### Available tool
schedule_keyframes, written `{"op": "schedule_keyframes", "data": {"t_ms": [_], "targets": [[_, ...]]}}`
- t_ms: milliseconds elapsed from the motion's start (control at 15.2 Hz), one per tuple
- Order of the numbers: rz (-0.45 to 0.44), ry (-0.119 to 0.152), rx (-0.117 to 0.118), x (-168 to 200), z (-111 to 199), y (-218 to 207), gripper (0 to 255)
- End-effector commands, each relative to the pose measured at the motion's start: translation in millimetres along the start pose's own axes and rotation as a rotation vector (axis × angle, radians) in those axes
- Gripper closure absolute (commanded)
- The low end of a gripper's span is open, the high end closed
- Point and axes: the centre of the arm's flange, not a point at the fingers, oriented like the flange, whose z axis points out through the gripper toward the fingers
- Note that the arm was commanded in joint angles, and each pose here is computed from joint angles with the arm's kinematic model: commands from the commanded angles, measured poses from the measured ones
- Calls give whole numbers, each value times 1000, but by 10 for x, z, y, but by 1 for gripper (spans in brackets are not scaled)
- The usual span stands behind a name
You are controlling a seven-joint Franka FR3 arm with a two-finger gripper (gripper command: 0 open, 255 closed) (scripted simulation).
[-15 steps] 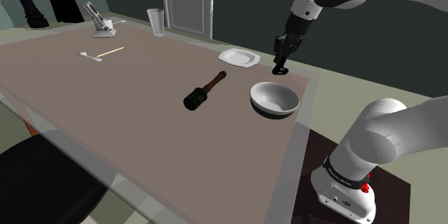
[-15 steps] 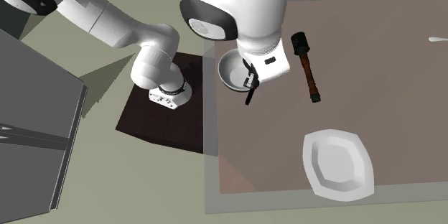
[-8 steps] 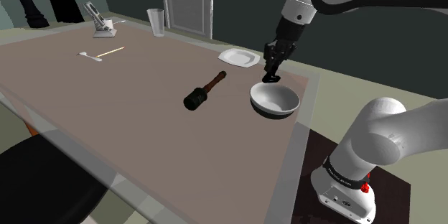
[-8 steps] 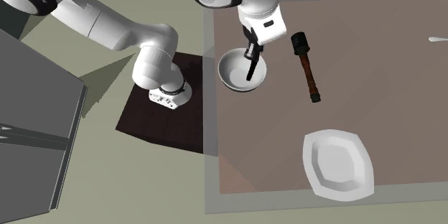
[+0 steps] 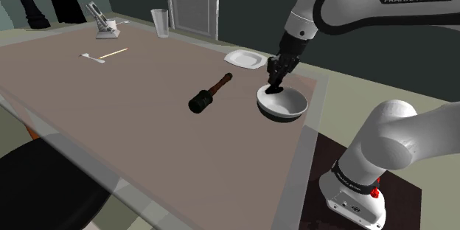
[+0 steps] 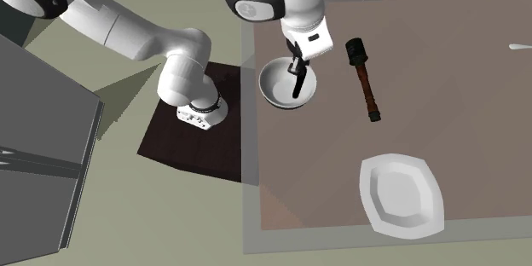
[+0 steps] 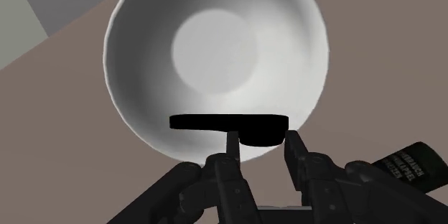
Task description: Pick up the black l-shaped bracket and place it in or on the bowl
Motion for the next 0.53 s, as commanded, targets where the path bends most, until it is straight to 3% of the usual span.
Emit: {"op": "schedule_keyframes", "data": {"t_ms": [0, 264, 330, 462], "targets": [[0, 0, 0, -14, 113, 3, 255], [0, 0, 0, -18, 227, 29, 255], [0, 0, 0, -18, 227, 29, 0], [495, 93, -36, -317, 330, 112, 0]]}}
